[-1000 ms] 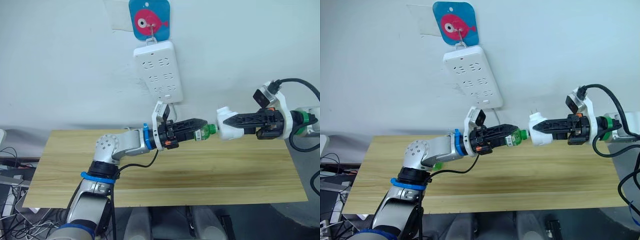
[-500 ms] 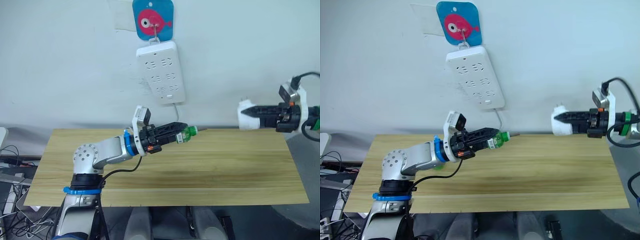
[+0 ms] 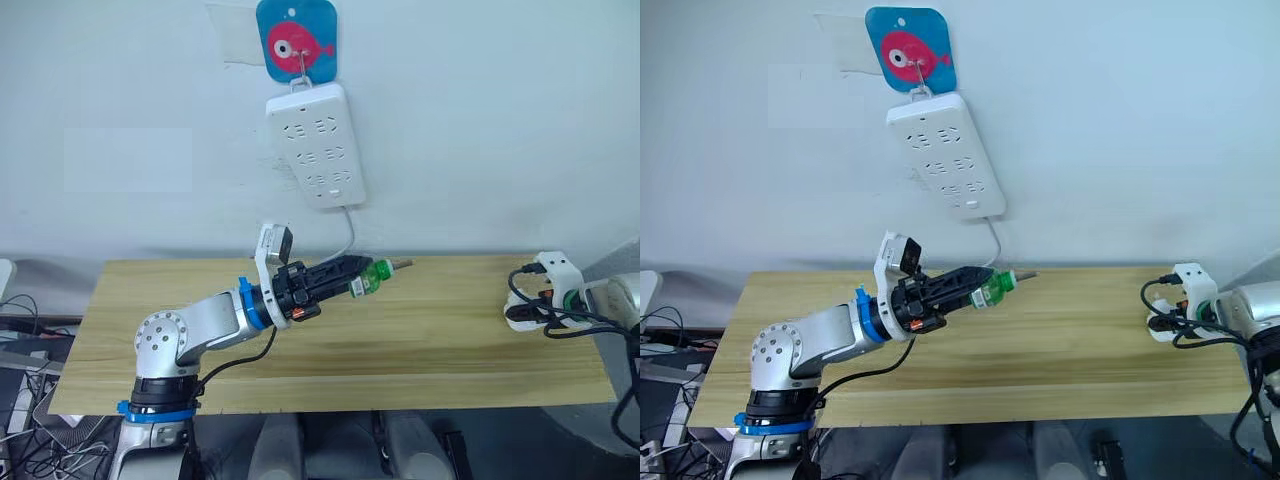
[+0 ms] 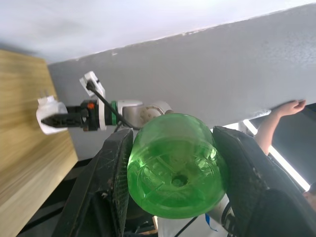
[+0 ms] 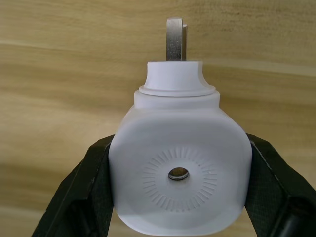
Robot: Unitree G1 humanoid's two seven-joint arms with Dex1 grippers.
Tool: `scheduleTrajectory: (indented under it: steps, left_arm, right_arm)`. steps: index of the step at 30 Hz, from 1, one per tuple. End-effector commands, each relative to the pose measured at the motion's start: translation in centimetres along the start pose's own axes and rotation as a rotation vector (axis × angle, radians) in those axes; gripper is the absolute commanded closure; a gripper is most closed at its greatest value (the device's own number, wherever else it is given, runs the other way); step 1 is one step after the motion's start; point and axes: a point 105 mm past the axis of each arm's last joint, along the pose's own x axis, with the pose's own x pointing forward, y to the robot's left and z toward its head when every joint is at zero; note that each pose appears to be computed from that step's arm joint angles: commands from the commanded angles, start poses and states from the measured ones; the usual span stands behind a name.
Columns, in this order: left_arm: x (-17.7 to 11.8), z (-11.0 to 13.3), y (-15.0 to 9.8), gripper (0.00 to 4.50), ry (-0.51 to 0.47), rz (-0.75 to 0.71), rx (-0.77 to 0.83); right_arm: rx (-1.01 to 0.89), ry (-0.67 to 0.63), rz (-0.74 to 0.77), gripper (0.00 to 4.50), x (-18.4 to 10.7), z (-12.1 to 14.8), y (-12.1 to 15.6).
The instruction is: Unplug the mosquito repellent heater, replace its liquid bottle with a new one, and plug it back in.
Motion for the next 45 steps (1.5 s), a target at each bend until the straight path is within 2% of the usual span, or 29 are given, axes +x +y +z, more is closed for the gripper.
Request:
scheduleTrajectory:
  steps: [1, 10, 11, 13, 14, 16, 20, 24, 27, 30, 34, 37, 38, 41, 45]
  left_arm:
    - [-0.1, 0.0, -1.2, 2.27, -0.009, -0.039, 0.031]
    - [-0.2, 0.0, -1.1, 2.27, -0.001, -0.033, 0.032]
    - [-0.2, 0.0, -1.1, 2.27, 0.001, -0.033, 0.031]
    - [-0.2, 0.0, -1.1, 2.27, 0.008, -0.035, 0.029]
    - [-0.3, 0.0, -1.1, 2.27, 0.011, -0.036, 0.029]
    - [-0.3, 0.0, -1.0, 2.27, 0.016, -0.035, 0.025]
    - [-0.5, 0.1, -0.7, 2.27, 0.024, -0.03, 0.016]
    - [-0.6, 0.2, -0.8, 2.27, 0.038, -0.04, 0.013]
    - [-0.3, 0.3, -0.8, 2.27, 0.037, -0.05, 0.012]
    - [0.4, 0.7, -0.9, 2.27, 0.015, -0.063, 0.005]
    - [1.8, 1.9, -0.5, 2.27, -0.06, -0.069, 0.001]
    - [2.6, 2.8, -0.3, 2.27, -0.117, -0.073, 0.007]
    - [3.0, 3.2, -0.1, 2.27, -0.145, -0.072, 0.006]
    - [3.9, 3.9, 0.1, 2.27, -0.191, -0.07, 0.014]
    - [4.6, 4.1, 0.3, 2.27, -0.21, -0.064, 0.033]
  right_arm:
    - [-0.005, -0.03, -0.02, 1.51, -0.4, 0.5, -1.1]
    - [0.044, -0.006, -0.003, 1.51, 0.0, -0.1, -1.4]
    - [0.046, -0.007, -0.002, 0.78, 0.0, -0.1, -1.4]
    - [0.056, -0.011, 0.001, 0.21, -0.3, 0.0, -1.5]
    - [0.053, -0.013, -0.001, 0.01, -0.5, 0.1, -1.6]
    - [0.064, -0.017, 0.0, 0.01, -1.1, 0.2, -1.8]
    - [0.057, -0.054, -0.006, 0.01, -4.1, 1.4, -2.3]
    - [0.031, -0.117, 0.033, 0.01, -9.4, 3.2, -1.6]
    - [0.033, -0.192, 0.207, 0.01, -12.0, 4.4, 1.7]
    - [0.096, -0.318, 0.424, 0.01, -13.6, 5.6, 5.0]
    - [0.199, -0.565, 0.694, 0.01, -14.7, 7.0, 8.2]
    - [0.279, -0.71, 0.78, 0.01, -14.7, 7.0, 10.9]
    - [0.321, -0.77, 0.818, 0.01, -15.1, 6.8, 13.0]
    - [0.567, -0.813, 0.867, 0.01, -15.4, 5.9, 17.0]
    - [0.716, -0.815, 0.847, 0.01, -15.9, 6.0, 19.7]
